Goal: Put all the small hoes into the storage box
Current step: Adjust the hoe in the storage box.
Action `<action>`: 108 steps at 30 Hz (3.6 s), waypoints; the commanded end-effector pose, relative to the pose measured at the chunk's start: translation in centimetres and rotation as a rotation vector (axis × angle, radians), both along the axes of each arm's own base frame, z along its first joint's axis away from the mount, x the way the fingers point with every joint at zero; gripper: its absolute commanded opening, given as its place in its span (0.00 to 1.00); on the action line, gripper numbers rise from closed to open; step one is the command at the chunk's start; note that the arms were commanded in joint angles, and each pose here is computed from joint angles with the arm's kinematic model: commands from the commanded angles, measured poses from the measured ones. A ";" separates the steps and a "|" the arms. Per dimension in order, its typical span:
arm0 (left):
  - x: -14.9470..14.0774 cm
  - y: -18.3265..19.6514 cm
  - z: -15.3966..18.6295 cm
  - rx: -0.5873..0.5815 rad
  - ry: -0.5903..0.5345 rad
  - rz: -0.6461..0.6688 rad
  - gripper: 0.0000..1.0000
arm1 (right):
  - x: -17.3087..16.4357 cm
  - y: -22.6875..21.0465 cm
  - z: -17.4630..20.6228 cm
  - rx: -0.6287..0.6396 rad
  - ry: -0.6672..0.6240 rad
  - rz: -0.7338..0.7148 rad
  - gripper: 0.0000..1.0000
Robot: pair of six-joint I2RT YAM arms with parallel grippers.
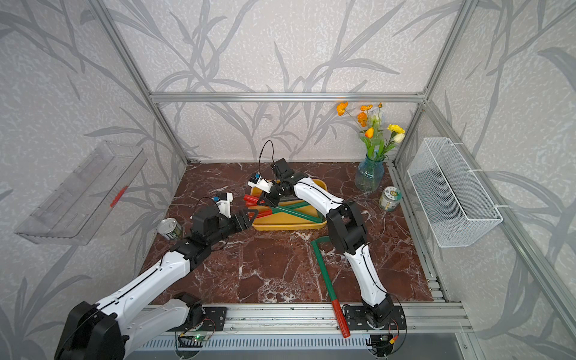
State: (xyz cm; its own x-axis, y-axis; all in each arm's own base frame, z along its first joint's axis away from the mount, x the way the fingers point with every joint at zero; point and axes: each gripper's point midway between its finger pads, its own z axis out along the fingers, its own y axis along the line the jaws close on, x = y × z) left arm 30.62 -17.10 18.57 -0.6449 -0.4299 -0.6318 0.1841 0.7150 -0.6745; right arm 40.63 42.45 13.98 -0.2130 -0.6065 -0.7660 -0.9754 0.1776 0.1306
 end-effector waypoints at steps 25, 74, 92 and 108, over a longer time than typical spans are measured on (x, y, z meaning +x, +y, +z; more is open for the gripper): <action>5.0 3.1 -5.9 0.115 0.076 0.177 0.00 | 0.9 -0.3 3.9 0.103 -0.035 -0.038 0.00; 9.4 4.7 -6.3 0.108 0.040 0.241 0.00 | -0.4 -1.2 2.2 0.105 0.022 -0.040 0.00; 6.4 8.4 1.2 0.096 -0.081 0.347 0.00 | -3.7 -1.5 2.9 0.127 0.090 0.082 0.00; 3.8 9.8 2.2 0.119 -0.058 0.390 0.00 | -4.5 -1.0 -0.7 0.007 0.068 0.132 0.41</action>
State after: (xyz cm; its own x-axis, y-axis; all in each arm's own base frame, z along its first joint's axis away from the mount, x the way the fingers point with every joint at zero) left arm 34.55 -7.66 20.54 -0.4095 -0.5726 -0.7103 -0.0722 0.7964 -0.6004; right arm 36.21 41.46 13.40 -0.1932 -0.6125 -0.7665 -0.9753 0.0344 0.2183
